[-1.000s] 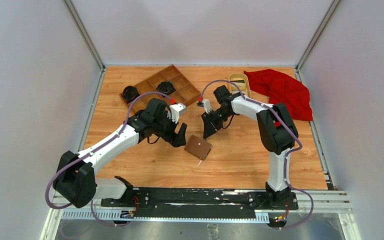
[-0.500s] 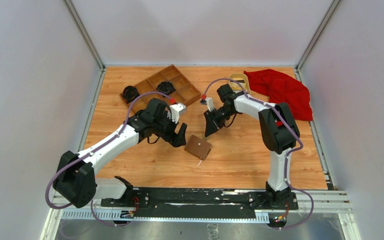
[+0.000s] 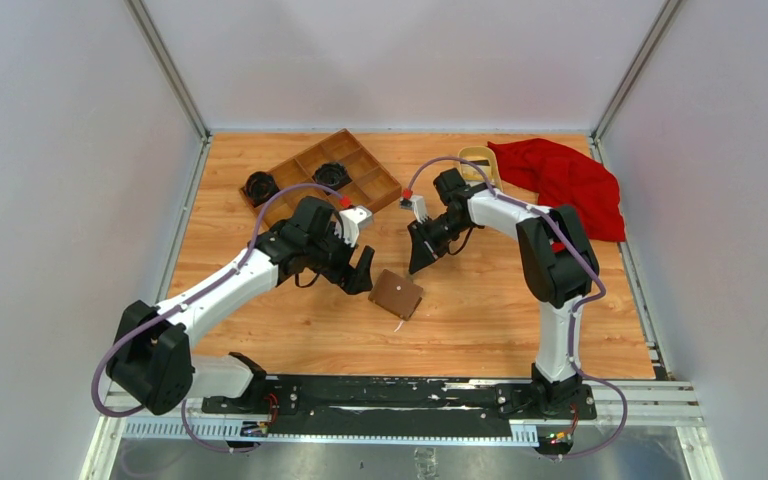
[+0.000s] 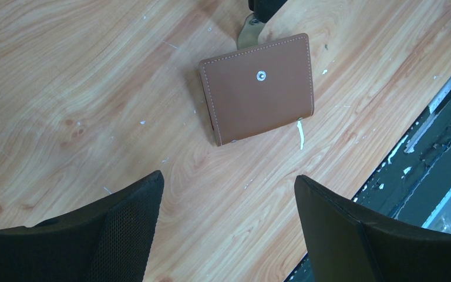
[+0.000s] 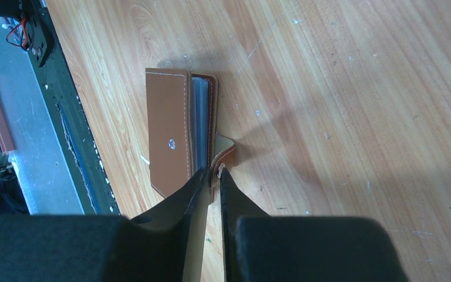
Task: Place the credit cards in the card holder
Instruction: Close the card holder at the center of the board.
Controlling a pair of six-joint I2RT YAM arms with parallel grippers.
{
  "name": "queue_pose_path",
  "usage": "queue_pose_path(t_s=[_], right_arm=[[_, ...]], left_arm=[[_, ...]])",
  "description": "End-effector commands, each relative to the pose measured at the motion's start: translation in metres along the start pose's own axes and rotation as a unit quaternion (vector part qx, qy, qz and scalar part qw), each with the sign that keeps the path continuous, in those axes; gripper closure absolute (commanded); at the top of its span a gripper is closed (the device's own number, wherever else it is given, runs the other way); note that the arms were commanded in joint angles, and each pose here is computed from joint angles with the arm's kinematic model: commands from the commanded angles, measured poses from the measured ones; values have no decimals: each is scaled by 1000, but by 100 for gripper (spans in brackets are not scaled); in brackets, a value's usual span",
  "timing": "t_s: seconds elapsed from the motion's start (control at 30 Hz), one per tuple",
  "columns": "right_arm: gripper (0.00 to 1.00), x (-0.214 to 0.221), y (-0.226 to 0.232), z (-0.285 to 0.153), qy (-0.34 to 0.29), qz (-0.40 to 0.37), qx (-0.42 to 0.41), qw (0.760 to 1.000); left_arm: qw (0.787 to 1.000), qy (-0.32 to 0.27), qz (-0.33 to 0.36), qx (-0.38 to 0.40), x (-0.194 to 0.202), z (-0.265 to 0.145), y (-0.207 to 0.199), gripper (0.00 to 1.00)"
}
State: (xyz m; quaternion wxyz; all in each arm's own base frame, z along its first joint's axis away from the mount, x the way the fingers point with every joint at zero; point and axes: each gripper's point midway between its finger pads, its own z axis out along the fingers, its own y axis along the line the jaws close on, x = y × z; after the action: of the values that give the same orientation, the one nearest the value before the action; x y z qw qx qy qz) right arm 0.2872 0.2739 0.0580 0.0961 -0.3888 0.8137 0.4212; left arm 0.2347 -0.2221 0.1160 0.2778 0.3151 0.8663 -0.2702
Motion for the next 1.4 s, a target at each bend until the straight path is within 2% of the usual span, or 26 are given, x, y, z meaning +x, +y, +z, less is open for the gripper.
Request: queue_pose_path(t_s=[0.0, 0.2, 0.4, 0.57, 0.67, 0.87, 1.1, 1.17, 1.37], right_arm=[[85, 1, 0, 1, 0, 17, -11, 1000], [99, 1, 3, 2, -1, 20, -21, 1000], [100, -6, 11, -6, -11, -10, -21, 1000], [100, -8, 17, -6, -11, -27, -24, 999], [100, -7, 20, -4, -4, -40, -22, 999], [100, -4, 30, 4, 17, -69, -14, 997], [100, 1, 39, 9, 40, -104, 1, 994], [100, 1, 39, 10, 45, -109, 5, 993], [100, 4, 44, 14, 54, -114, 6, 992]], left_arm=[[1000, 9, -5, 0, 4, 2, 3, 14], [998, 15, -54, -4, 7, 12, 4, 22], [989, 34, -142, -27, 24, 32, 13, 28], [983, 3, -181, -32, 25, 46, 17, 38], [980, -6, -198, -29, 27, 55, 18, 40], [979, -14, -204, -21, 27, 70, 14, 40], [976, 8, -201, -79, 41, 82, 20, 42], [975, 14, -202, -88, 45, 84, 21, 47], [971, 27, -206, -114, 61, 90, 24, 52]])
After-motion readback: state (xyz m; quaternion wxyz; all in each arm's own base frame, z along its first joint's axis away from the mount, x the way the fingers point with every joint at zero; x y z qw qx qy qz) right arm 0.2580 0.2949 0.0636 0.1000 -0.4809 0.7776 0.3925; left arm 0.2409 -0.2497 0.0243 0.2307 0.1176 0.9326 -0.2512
